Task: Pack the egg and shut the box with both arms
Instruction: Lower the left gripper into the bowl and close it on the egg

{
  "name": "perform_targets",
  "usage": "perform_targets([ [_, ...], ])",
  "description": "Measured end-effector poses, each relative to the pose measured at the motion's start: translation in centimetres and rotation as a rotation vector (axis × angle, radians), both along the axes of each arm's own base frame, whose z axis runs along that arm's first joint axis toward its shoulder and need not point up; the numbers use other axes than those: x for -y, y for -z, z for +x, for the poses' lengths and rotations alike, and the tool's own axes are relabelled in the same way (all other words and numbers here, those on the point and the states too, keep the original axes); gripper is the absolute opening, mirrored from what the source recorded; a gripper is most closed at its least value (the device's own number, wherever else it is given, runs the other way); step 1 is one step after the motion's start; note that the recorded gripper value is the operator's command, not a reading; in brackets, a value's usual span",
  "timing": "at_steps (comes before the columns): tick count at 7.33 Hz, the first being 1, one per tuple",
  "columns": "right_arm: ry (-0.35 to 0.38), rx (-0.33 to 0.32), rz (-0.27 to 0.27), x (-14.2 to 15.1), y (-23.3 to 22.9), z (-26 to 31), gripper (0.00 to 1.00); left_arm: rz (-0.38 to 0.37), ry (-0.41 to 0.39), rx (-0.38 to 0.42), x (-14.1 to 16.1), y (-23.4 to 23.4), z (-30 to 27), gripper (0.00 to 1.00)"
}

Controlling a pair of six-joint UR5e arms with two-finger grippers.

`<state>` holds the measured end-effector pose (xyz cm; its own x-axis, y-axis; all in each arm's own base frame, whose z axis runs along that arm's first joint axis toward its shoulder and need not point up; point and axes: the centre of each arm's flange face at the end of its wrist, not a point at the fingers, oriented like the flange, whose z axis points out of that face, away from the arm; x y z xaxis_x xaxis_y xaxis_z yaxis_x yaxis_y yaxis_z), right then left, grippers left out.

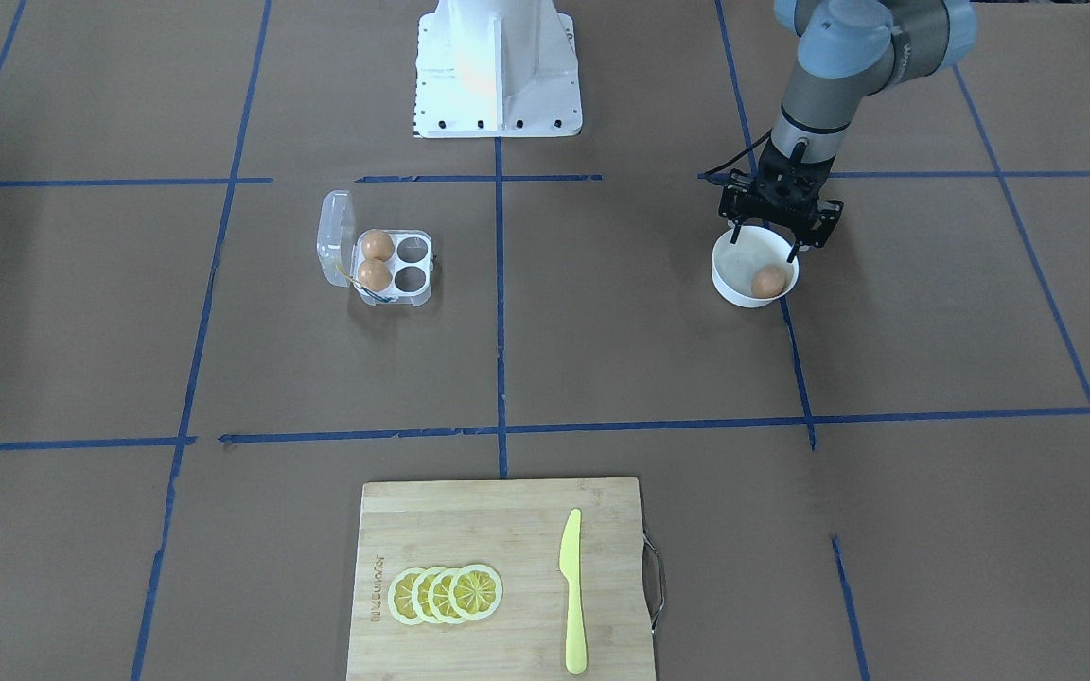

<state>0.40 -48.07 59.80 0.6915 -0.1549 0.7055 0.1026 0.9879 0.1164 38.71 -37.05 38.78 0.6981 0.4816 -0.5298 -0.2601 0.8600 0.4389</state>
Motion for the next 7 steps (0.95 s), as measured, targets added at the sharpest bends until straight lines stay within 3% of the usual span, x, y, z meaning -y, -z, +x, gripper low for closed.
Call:
perform_targets([
  [7, 0.002, 0.002, -0.008, 0.0, -0.4, 0.0, 1.0, -0.004, -0.014, 0.038, 0.9, -0.9, 2.8, 0.72],
])
